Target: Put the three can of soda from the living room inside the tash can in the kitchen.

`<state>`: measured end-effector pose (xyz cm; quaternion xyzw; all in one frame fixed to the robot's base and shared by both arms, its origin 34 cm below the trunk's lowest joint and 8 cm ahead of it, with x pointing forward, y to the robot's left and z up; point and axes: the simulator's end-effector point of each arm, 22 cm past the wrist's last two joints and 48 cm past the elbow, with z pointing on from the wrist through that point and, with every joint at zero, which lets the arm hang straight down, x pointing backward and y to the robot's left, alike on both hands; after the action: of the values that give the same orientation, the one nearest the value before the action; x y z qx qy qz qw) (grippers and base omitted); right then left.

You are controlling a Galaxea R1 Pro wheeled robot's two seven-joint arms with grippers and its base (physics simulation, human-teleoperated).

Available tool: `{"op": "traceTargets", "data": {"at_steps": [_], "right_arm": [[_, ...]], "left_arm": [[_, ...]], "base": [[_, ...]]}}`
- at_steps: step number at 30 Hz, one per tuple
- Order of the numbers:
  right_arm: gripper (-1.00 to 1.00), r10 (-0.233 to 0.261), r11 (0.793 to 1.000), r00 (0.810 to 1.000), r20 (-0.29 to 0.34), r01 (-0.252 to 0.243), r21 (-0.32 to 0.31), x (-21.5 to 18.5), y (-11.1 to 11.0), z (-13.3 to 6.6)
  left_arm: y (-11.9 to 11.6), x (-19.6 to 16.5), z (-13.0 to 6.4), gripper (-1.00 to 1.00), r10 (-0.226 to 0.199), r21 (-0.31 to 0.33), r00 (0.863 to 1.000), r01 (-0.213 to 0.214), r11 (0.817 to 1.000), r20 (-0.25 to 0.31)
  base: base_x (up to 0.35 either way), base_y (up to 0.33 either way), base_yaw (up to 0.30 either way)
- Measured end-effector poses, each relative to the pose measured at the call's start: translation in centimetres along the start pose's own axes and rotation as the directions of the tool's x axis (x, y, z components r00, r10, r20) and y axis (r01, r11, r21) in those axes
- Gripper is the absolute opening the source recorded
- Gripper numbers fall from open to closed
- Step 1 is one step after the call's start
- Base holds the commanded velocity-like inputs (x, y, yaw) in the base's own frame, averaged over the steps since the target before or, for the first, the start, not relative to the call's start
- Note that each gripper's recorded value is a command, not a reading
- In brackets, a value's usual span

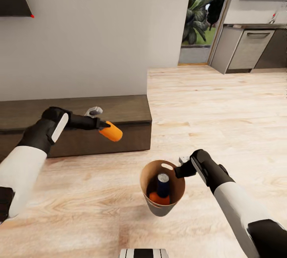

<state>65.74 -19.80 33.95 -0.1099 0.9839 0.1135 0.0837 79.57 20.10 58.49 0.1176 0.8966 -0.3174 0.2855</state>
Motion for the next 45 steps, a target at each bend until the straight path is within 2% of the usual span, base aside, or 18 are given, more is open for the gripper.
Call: {"op": "traceTargets", "data": {"at_steps": [2,3,5,6,7,9,10,14,19,24,27,30,34,40,45], "right_arm": [[-1.00,-0.001,1.000,1.000,-0.011,0.001,0.006,0.3,0.0,0.0],[-1.00,0.001,1.000,1.000,-0.019,-0.001,0.005,0.2,0.1,-0.1],[-1.00,0.009,1.000,1.000,-0.020,-0.009,-0.003,-0.3,0.4,-0.6],[-1.00,0.015,1.000,1.000,-0.027,-0.016,-0.007,-0.6,0.5,-0.8],[-1.00,0.014,1.000,0.999,-0.039,-0.014,-0.002,-1.2,0.7,-1.2],[-1.00,0.011,1.000,0.999,-0.037,-0.011,-0.005,-2.0,1.3,-1.8],[-1.00,0.007,1.000,0.999,-0.045,-0.007,-0.007,-2.4,1.8,-2.0],[-1.00,0.010,0.999,0.999,-0.035,-0.011,-0.031,-3.3,3.3,-3.1],[-1.00,-0.015,1.000,0.999,-0.029,0.014,-0.024,-3.9,4.3,-4.0],[-1.00,-0.018,0.999,1.000,-0.025,0.016,-0.046,-4.9,5.7,-5.1],[-1.00,-0.027,0.999,0.999,-0.020,0.026,-0.039,-5.5,6.0,-5.9],[-1.00,-0.029,0.999,0.999,-0.015,0.028,-0.040,-6.2,6.2,-6.7],[-1.00,-0.028,0.999,1.000,-0.013,0.027,-0.043,-6.7,6.4,-7.6],[-1.00,-0.033,0.999,0.999,-0.005,0.033,-0.037,-7.8,6.6,-9.2],[-1.00,-0.030,0.999,1.000,-0.005,0.030,-0.042,-8.3,6.8,-10.2]], "left_arm": [[-1.6,0.3,0.3,-1.00,0.038,0.026,0.999,-0.037,0.999,-0.037],[-3.0,0.8,0.7,-1.00,0.068,0.058,0.995,-0.064,0.996,-0.071],[-4.3,1.4,0.8,-1.00,0.099,0.086,0.990,-0.090,0.992,-0.100],[-5.5,1.9,1.0,-1.00,0.115,0.123,0.986,-0.100,0.987,-0.121],[-7.9,2.6,0.9,-1.00,0.129,0.216,0.981,-0.096,0.972,-0.143],[-9.6,2.9,0.2,-1.00,0.144,0.277,0.978,-0.097,0.956,-0.152],[-11.0,2.9,-0.2,-1.00,0.152,0.325,0.977,-0.097,0.941,-0.150],[-13.4,3.2,-0.3,-1.00,0.181,0.369,0.970,-0.112,0.923,-0.159],[-18.0,4.1,1.3,-1.00,0.241,0.423,0.952,-0.142,0.895,-0.190],[-20.1,4.6,2.2,-1.00,0.282,0.436,0.933,-0.163,0.885,-0.225],[-19.6,4.9,2.7,-1.00,0.283,0.405,0.925,-0.165,0.899,-0.252],[-19.2,4.8,2.8,-1.00,0.268,0.387,0.925,-0.150,0.910,-0.271],[-19.2,4.3,2.4,-1.00,0.262,0.379,0.924,-0.144,0.914,-0.279],[-19.7,3.4,1.8,-1.00,0.259,0.380,0.924,-0.141,0.914,-0.281],[-21.3,2.8,1.9,-1.00,0.269,0.394,0.921,-0.146,0.908,-0.280]], "base": [[0.000,0.000,0.000],[0.000,0.000,0.000],[0.000,0.000,0.000],[0.000,0.000,0.000],[0.000,0.000,0.000],[0.000,0.000,0.000],[0.000,0.000,0.000],[0.000,0.000,0.000],[0.000,0.000,0.000],[0.000,0.000,0.000],[0.000,0.000,0.000],[0.000,0.000,0.000],[0.000,0.000,0.000],[0.000,0.000,0.000],[0.000,0.000,0.000]]}}
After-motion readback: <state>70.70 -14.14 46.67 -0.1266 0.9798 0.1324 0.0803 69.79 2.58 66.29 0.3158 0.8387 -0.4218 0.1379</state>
